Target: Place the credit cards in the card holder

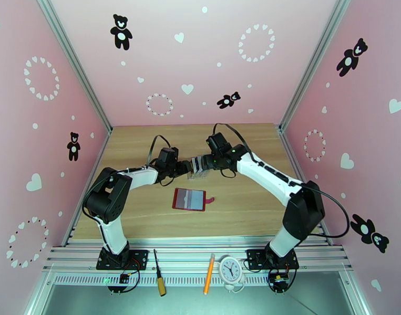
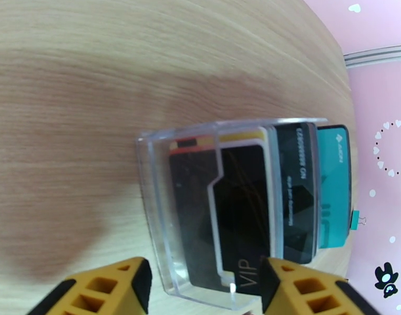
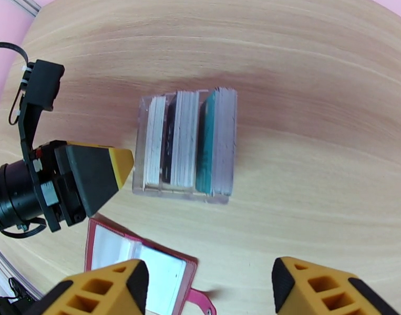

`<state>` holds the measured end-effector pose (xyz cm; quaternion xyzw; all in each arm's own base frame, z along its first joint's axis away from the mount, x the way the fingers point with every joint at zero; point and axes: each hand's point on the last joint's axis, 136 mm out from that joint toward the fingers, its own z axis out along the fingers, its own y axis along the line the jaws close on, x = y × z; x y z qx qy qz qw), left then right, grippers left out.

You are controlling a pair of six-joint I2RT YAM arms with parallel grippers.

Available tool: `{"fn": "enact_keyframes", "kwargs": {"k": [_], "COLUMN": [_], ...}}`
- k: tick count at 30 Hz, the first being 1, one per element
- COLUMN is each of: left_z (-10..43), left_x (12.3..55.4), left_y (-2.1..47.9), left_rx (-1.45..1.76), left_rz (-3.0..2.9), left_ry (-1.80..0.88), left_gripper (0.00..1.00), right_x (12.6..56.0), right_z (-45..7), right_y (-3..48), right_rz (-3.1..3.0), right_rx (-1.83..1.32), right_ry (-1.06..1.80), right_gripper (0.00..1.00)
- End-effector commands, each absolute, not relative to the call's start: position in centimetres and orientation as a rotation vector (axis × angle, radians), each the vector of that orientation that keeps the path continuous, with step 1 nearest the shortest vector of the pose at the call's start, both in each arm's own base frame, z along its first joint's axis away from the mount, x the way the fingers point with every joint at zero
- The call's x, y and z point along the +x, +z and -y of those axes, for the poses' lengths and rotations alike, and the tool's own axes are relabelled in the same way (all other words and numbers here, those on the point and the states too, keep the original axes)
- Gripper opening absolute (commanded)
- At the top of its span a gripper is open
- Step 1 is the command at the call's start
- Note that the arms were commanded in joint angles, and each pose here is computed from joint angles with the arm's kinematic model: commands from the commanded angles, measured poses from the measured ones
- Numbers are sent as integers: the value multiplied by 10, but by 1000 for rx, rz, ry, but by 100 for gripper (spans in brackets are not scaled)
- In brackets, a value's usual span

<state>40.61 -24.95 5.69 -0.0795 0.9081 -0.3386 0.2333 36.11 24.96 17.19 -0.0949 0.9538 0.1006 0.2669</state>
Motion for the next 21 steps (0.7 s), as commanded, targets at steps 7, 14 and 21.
{"fn": "enact_keyframes", "kwargs": {"k": [7,14,21], "left_z": [256,257,254], "left_x": [415,415,415], "left_y": [49,42,38], "left_rx": [-204,-210,-215], "left_rz": [-2502,-2527,-2551], "left_ry": [-984,-990,-965], "left_gripper": [58,57,49], "right_x": [377,386,393], "right_z": [-258,-263,-267], "right_y": [162,144,128], "right_rz": [-2621,-2661,-2694], "right_rx": [-310,-341,-358], "right_ry": [264,243,216], "right_gripper": [66,67,67]}}
